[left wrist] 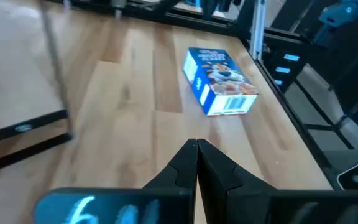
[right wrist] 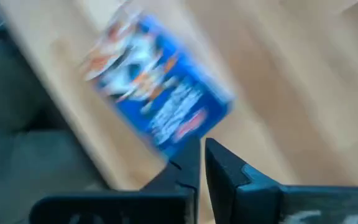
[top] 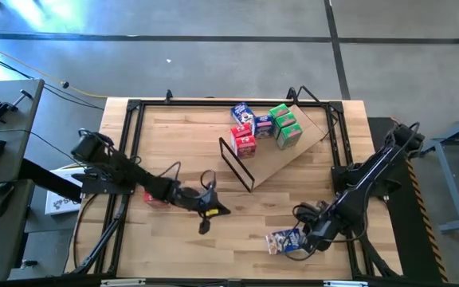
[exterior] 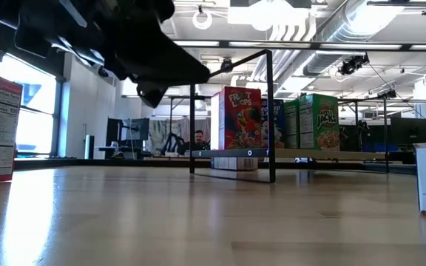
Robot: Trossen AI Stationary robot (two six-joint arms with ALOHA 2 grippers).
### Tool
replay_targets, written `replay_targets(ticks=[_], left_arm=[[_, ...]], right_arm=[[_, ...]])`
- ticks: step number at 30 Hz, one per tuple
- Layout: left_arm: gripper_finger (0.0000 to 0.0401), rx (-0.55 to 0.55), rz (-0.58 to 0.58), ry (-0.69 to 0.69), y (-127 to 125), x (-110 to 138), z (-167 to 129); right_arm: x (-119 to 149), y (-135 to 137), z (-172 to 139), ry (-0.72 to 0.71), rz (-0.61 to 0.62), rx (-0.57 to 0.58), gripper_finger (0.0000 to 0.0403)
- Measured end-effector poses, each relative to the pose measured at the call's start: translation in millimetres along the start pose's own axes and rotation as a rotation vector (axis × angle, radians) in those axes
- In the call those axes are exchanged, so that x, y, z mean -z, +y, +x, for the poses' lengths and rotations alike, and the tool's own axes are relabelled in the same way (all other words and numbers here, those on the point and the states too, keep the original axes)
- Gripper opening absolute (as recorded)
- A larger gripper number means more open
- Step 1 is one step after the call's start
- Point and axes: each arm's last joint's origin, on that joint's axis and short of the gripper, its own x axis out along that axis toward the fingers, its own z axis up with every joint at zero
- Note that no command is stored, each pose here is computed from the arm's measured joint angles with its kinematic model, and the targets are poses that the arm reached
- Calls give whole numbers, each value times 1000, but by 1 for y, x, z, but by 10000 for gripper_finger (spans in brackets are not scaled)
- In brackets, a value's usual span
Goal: Stack cereal on shelf
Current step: Put the blue cereal box on the shelf aligned with the other blue cereal boxes
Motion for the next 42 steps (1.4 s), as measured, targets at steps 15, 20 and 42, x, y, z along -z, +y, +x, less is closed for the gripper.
replay_targets(ticks=[15,20,42], left_arm=[[0,-16,-140,-57,-15,1,44],[0,-26,-197,-60,-13,0,45],[0,2,-292,-39,-18,5,75]], right_arm=[[27,7,89,98,52,142,12],[8,1,89,-68,-26,207,12],[-43,25,65,-336,-271,65,12]])
